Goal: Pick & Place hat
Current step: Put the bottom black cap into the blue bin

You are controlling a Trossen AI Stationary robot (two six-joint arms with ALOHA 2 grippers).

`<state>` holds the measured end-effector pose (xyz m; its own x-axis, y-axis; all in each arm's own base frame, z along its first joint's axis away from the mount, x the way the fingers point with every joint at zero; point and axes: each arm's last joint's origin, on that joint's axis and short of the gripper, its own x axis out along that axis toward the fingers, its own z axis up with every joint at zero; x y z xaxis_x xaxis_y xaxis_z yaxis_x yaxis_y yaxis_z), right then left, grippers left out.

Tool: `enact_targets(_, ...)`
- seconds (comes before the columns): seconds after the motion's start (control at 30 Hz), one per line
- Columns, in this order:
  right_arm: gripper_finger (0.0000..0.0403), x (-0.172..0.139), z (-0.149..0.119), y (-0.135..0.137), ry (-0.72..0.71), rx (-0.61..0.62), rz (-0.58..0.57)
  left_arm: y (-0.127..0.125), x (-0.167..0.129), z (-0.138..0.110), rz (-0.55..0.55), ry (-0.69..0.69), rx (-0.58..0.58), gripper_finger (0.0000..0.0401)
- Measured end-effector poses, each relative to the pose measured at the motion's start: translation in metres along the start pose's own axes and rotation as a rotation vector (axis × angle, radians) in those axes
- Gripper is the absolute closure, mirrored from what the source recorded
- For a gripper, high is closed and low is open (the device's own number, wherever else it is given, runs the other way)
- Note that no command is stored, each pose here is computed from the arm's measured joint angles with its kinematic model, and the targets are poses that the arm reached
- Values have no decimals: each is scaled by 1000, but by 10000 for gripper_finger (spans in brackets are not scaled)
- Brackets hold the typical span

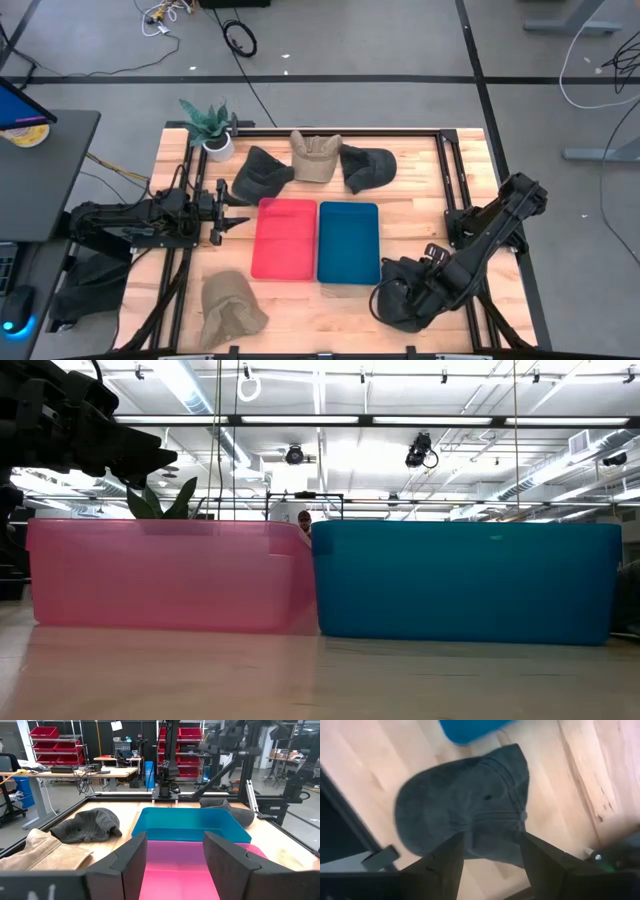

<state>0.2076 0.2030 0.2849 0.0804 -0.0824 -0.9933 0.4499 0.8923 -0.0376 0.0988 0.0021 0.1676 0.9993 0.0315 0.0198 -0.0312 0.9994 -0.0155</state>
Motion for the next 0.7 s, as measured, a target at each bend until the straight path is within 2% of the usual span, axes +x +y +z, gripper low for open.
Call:
enact_targets(0.13,206,12,-1,0,3,22,-9,0,0,0,0,0,0,204)
enact_targets(0.5,206,51,-3,8,16,12,105,0,0,0,0,0,0,204)
enact_targets(0.7,206,74,-7,5,27,10,115,0,0,0,0,0,0,204)
